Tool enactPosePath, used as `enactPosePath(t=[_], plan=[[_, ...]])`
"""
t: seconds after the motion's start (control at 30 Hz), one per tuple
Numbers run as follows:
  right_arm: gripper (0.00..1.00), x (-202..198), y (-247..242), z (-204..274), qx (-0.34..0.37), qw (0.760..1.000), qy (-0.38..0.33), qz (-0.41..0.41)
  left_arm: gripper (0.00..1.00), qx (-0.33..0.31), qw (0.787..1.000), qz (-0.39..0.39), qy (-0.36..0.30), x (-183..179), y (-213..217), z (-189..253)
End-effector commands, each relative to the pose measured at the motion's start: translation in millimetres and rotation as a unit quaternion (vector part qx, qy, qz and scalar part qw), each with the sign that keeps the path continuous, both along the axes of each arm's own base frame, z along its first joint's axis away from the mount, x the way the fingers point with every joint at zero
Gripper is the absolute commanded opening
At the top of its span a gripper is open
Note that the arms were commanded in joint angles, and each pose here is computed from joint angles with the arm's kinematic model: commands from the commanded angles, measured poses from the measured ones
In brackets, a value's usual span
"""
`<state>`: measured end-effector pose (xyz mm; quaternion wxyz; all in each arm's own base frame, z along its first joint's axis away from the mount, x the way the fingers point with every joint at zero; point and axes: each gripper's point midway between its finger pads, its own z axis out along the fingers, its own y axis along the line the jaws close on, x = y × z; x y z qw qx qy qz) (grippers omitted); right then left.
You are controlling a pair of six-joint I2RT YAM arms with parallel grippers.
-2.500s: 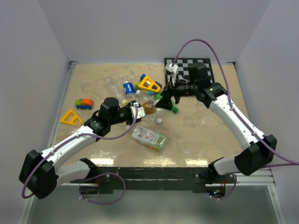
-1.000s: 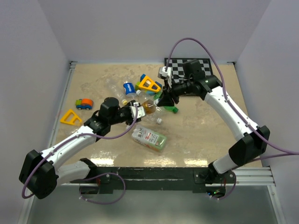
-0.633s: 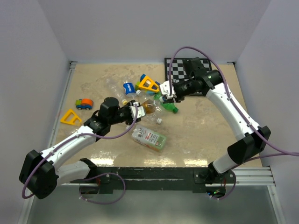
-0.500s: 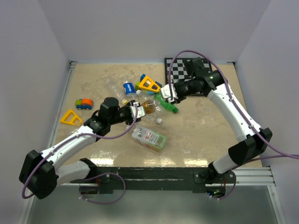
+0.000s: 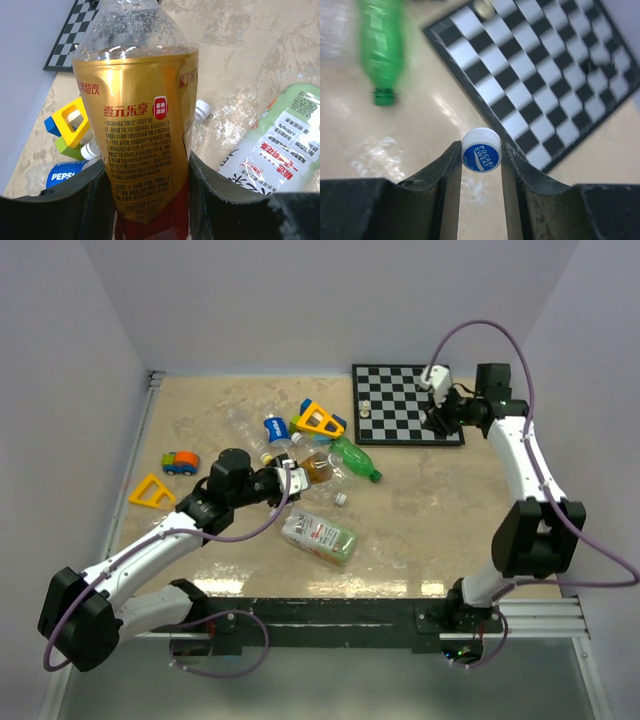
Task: Unscrew the bottle caps
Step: Place the bottle cap at the corner of the board.
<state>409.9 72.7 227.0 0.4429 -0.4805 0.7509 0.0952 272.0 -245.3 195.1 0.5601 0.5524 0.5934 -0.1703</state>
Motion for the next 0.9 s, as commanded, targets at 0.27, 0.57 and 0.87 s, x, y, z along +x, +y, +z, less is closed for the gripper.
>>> enactPosePath(t=[0.27, 0.57, 0.87], plan=[[0.16, 91, -209, -105, -0.013, 0.916, 0.027, -0.4, 0.0, -0.037, 0.999, -0.016, -0.033, -2, -6, 33], [0.28, 118, -227, -162, -0.03, 0.903, 0.068, -0.423, 0.0, -0.038, 0.999, -0.017, -0.032, -4, -6, 33], [0.43, 113, -229, -181, -0.035, 0.901, 0.089, -0.423, 0.0, -0.041, 0.998, -0.02, -0.036, -5, -7, 37]])
